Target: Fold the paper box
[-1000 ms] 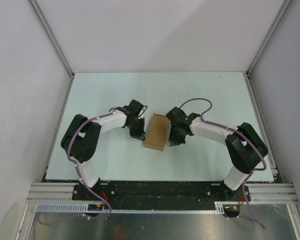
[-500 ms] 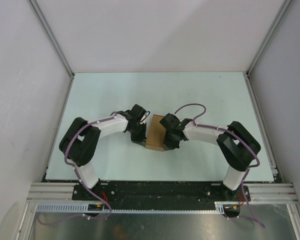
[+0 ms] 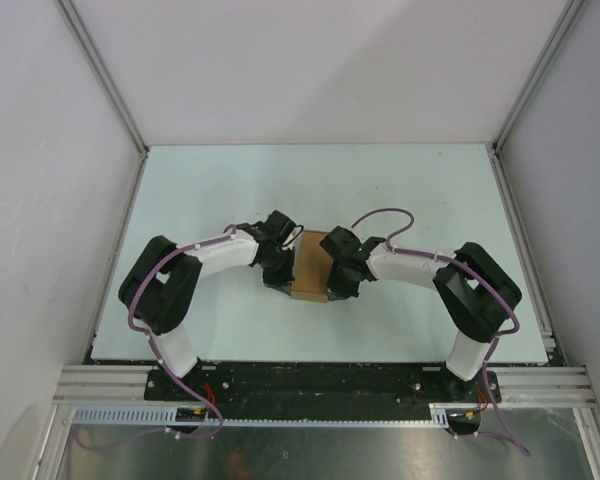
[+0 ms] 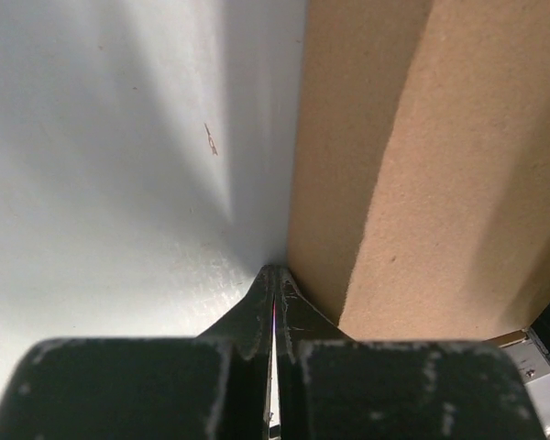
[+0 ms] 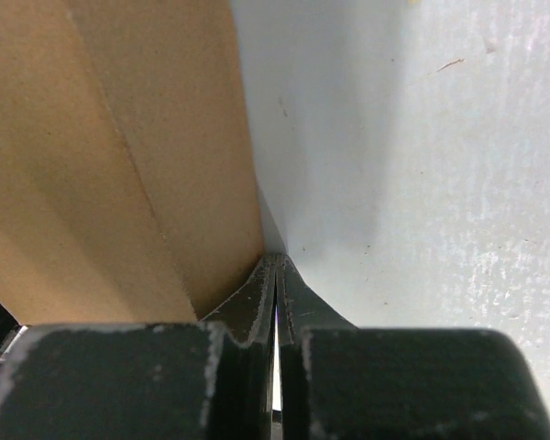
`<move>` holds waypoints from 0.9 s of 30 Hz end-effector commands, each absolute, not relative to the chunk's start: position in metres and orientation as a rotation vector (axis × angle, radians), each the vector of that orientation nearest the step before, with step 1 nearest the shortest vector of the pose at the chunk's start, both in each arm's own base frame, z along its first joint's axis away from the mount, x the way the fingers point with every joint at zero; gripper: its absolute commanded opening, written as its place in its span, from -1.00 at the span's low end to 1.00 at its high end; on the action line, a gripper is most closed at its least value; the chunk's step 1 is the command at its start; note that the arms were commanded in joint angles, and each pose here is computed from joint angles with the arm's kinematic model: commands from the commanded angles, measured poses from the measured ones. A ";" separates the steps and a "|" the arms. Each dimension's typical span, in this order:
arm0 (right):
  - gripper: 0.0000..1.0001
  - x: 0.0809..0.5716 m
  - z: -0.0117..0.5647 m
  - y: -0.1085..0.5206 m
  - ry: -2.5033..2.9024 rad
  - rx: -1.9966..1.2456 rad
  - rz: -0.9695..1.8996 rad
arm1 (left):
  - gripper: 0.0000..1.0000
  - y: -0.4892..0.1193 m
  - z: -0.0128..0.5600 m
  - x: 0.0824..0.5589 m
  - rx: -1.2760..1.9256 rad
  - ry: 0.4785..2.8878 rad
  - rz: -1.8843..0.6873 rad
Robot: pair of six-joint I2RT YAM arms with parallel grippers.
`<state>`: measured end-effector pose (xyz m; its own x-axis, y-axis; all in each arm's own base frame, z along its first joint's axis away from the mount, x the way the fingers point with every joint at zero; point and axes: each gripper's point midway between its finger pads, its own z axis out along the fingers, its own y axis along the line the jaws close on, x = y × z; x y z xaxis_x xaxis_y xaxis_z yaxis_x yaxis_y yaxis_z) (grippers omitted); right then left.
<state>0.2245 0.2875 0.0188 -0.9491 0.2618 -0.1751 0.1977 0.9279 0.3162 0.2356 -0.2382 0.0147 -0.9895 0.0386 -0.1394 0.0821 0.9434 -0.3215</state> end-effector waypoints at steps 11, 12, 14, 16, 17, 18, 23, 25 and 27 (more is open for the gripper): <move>-0.13 0.258 0.078 0.223 2.724 0.364 0.367 | -0.34 -0.228 0.062 0.232 0.007 2.855 -0.585; -0.05 0.260 0.081 0.217 2.720 0.374 0.363 | -0.27 -0.224 0.065 0.232 0.001 2.852 -0.570; 0.15 0.268 0.095 0.205 2.686 0.369 0.392 | -0.03 -0.218 0.076 0.236 -0.006 2.826 -0.555; 0.45 0.275 0.106 0.195 2.661 0.387 0.433 | 0.13 -0.214 0.087 0.243 -0.001 2.794 -0.532; 0.52 0.277 0.116 0.193 2.631 0.378 0.461 | 0.30 -0.211 0.093 0.244 -0.007 2.779 -0.525; 0.58 0.276 0.121 0.195 2.633 0.363 0.506 | 0.41 -0.209 0.097 0.246 -0.005 2.765 -0.519; 0.79 0.285 0.141 0.179 2.559 0.339 0.530 | 0.81 -0.200 0.123 0.256 -0.008 2.676 -0.484; 0.83 0.289 0.148 0.173 2.520 0.348 0.510 | 0.84 -0.193 0.132 0.261 -0.034 2.636 -0.447; 0.86 0.295 0.160 0.162 2.455 0.371 0.479 | 0.85 -0.187 0.135 0.260 -0.050 2.628 -0.420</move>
